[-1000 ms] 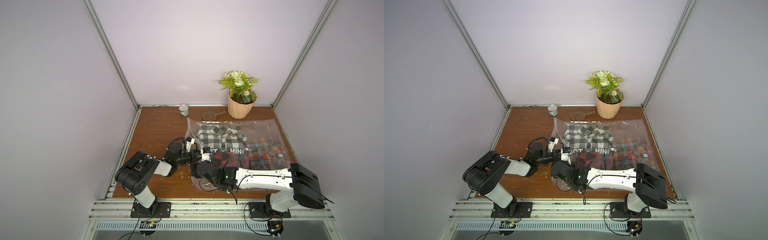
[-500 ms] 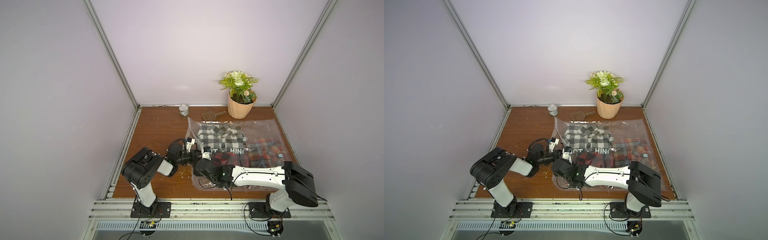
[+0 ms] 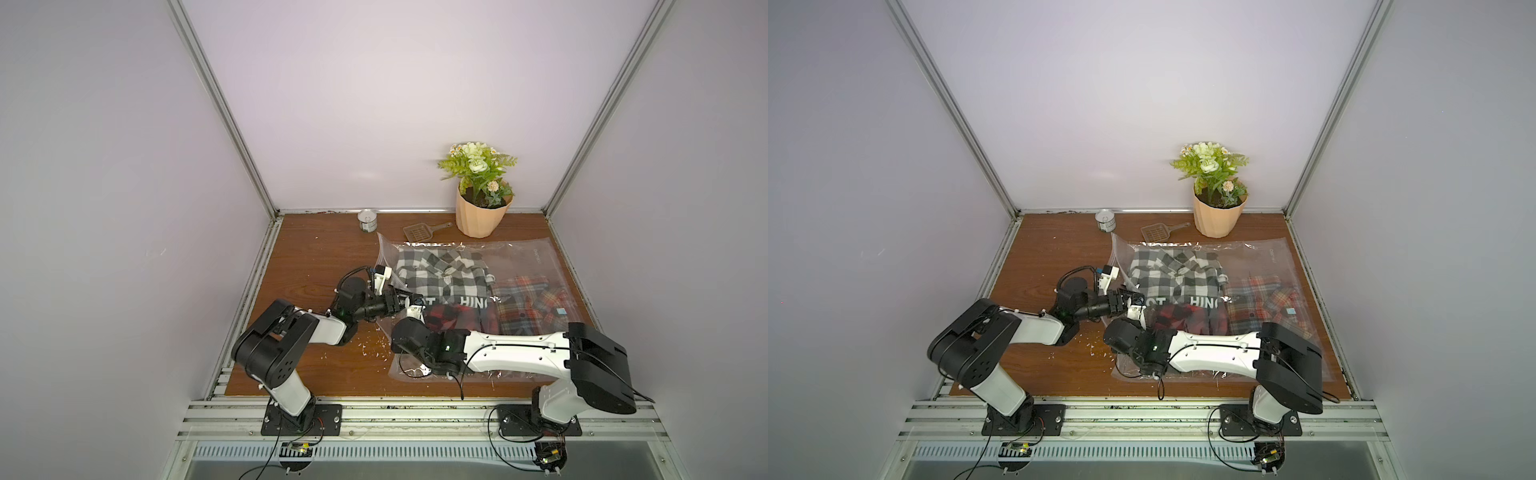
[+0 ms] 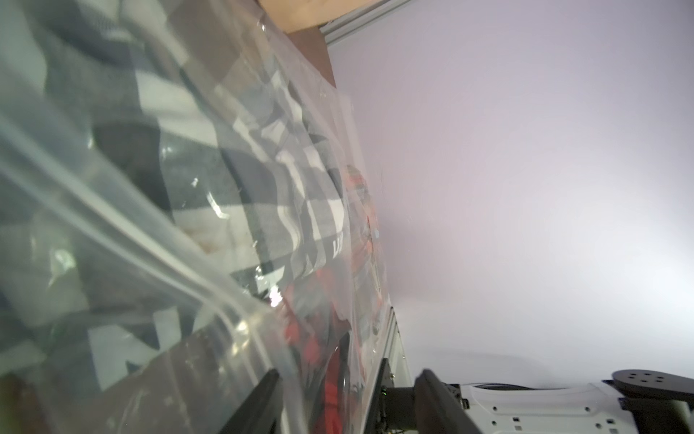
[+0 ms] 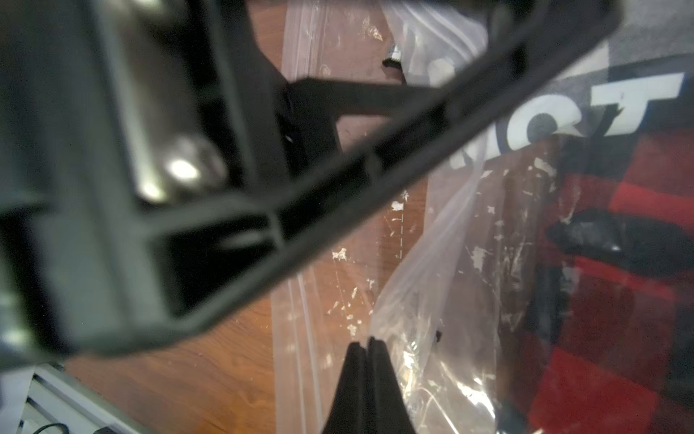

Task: Take the shirt out of the vacuum bag
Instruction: Open the vacuum bag at the center of the board.

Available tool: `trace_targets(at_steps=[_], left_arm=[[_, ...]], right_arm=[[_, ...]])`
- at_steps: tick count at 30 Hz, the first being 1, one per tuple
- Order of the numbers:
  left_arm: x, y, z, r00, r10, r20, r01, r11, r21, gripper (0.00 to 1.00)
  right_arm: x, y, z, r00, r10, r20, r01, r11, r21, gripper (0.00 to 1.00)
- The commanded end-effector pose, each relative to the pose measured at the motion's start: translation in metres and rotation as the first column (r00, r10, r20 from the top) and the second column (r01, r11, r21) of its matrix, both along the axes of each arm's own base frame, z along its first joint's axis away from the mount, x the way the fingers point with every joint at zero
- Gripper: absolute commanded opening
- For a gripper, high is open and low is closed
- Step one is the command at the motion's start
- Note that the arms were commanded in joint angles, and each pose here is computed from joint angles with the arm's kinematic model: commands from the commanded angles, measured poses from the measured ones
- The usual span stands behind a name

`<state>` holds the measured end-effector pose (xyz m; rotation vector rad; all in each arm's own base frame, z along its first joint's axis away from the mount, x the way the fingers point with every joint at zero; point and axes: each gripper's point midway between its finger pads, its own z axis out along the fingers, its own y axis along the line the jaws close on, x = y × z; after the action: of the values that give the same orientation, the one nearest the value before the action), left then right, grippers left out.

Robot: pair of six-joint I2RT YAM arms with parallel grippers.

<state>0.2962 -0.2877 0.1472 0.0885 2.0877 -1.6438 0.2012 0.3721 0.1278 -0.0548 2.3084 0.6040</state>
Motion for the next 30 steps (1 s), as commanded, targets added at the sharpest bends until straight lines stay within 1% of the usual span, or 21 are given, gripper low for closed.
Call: trace_targets(at_steps=[1,2,4,7,9,11,14,17,20,24,26,30], left_arm=[[0.020,0.011,0.014,0.995,0.056,0.078,-0.065,0.990,0.122,0.66],[0.022,0.014,0.015,0.995,0.063,0.079,-0.073,0.987,0.142,0.68],[0.024,0.021,0.018,0.995,0.077,0.069,-0.086,0.986,0.143,0.71],[0.030,0.044,0.015,0.988,0.151,0.037,-0.155,0.977,0.147,0.72],[0.032,0.058,0.015,0.978,0.200,0.053,-0.207,0.957,0.202,0.73],[0.030,0.065,0.017,0.974,0.214,0.071,-0.225,0.940,0.257,0.73],[0.025,0.071,0.010,0.975,0.216,0.060,-0.223,0.925,0.308,0.72],[0.023,0.071,0.000,0.976,0.215,0.032,-0.214,0.925,0.316,0.67],[0.025,0.067,-0.004,0.978,0.207,0.019,-0.203,0.927,0.317,0.63],[0.023,0.077,-0.010,0.970,0.243,0.020,-0.233,0.901,0.365,0.62],[0.022,0.086,-0.003,0.959,0.281,0.048,-0.277,0.882,0.382,0.66],[0.024,0.105,0.026,0.928,0.346,0.136,-0.370,0.832,0.413,0.72]], right_arm=[[0.005,-0.007,0.010,0.999,-0.027,0.028,0.027,1.000,-0.001,0.00],[0.006,-0.008,0.012,0.999,-0.030,0.034,0.030,1.000,-0.001,0.00],[0.007,-0.009,0.015,0.998,-0.034,0.045,0.034,0.999,0.003,0.00],[0.009,-0.010,0.023,0.997,-0.034,0.068,0.034,0.999,0.003,0.00],[0.010,-0.011,0.029,0.996,-0.028,0.085,0.029,1.000,-0.007,0.00],[0.012,-0.011,0.038,0.994,-0.025,0.107,0.027,1.000,-0.013,0.00],[0.015,-0.010,0.053,0.989,-0.015,0.145,0.017,1.000,-0.009,0.00],[0.017,-0.005,0.065,0.985,0.003,0.175,0.000,1.000,-0.012,0.00],[0.018,0.001,0.067,0.984,0.020,0.177,-0.016,1.000,-0.025,0.00],[0.018,0.003,0.065,0.985,0.017,0.171,-0.010,0.999,-0.039,0.00],[0.019,0.000,0.062,0.986,0.007,0.169,-0.001,0.999,-0.040,0.00],[0.019,-0.001,0.064,0.984,0.005,0.177,0.002,0.999,-0.039,0.00]])
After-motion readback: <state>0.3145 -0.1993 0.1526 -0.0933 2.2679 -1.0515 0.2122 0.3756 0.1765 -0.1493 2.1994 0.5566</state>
